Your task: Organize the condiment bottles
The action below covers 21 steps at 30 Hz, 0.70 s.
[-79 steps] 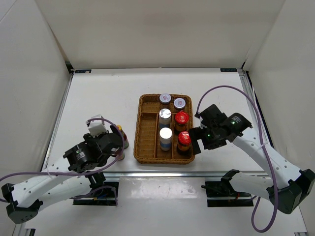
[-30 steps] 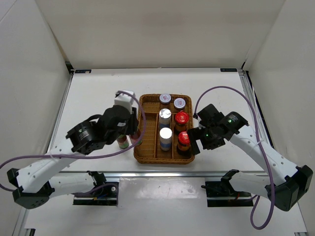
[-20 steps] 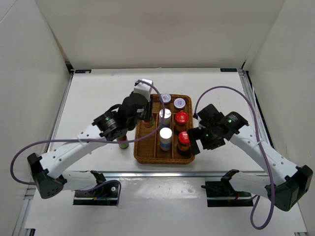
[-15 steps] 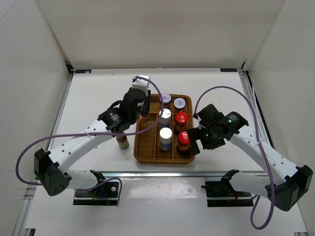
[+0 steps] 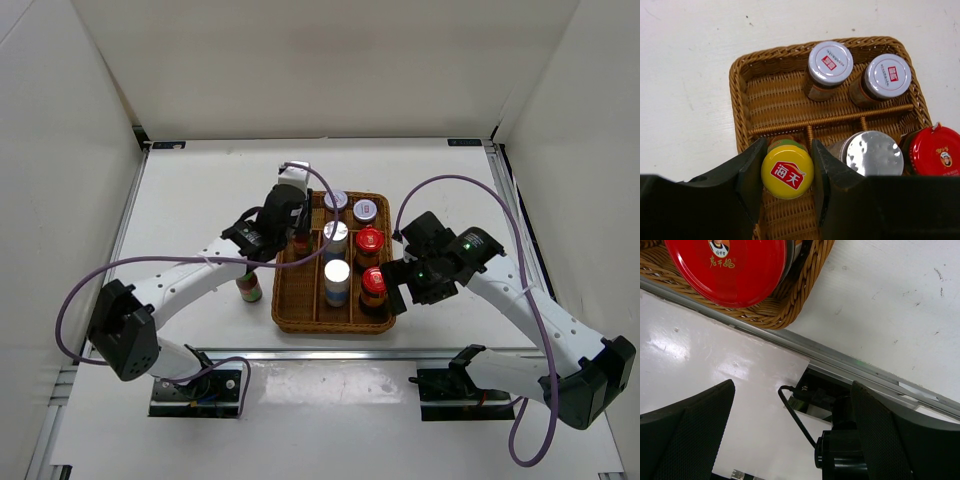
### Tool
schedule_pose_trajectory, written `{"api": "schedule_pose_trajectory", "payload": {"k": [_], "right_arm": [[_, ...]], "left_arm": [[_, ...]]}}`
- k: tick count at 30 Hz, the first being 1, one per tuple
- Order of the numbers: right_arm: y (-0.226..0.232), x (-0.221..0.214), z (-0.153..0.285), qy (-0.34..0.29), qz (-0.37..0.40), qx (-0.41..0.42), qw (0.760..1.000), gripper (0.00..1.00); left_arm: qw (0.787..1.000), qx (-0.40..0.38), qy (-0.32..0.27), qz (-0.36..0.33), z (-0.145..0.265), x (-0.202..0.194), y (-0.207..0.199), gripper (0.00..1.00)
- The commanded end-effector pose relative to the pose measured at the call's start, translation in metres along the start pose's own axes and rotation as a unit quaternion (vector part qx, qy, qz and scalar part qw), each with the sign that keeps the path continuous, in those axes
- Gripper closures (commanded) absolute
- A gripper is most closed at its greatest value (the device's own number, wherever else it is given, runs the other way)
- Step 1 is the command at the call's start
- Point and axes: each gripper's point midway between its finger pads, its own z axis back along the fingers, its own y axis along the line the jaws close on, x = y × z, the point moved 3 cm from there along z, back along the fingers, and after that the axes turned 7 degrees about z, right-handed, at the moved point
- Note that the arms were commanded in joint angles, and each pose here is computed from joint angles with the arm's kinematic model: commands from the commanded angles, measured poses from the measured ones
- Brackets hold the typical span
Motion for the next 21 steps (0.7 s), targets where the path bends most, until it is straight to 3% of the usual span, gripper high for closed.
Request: {"api": "schedule_pose_trajectory", "payload": {"k": [1, 4, 7, 11, 12, 14, 21], "right_arm": [[-0.001, 0.002, 0.002, -0.014, 0.000, -0.002, 1.000, 0.00], [-0.001, 0.002, 0.000, -0.009, -0.001, -0.003, 1.000, 0.00], [-0.001, 0.002, 0.000, -0.009, -0.001, -0.003, 1.000, 0.00], [0.000, 0.002, 0.000, -0.009, -0.001, 0.002, 1.000, 0.00], [0.000, 0.002, 0.000, -0.009, -0.001, 0.002, 1.000, 0.00], [0.000, 0.002, 0.000, -0.009, -0.001, 0.002, 1.000, 0.00], [0.000, 0.001, 0.002, -0.013, 0.000, 0.002, 1.000, 0.00]], "left_arm": [[0.997, -0.026, -0.051, 0.047, 0.005, 0.023, -0.008, 0.82], [0.997, -0.027, -0.038, 0.054, 0.005, 0.011, -0.006, 0.81], [0.998, -0.025, -0.033, 0.052, 0.004, 0.006, -0.004, 0.66], [0.998, -0.024, -0.032, 0.051, 0.007, 0.006, -0.003, 0.28], [0.998, -0.024, -0.032, 0.051, 0.007, 0.006, -0.003, 0.11], [0.998, -0.007, -0.039, 0.057, 0.011, 0.013, 0.001, 0.00], [0.991, 0.047, -0.123, 0.027, 0.051, 0.093, 0.017, 0.00]]}}
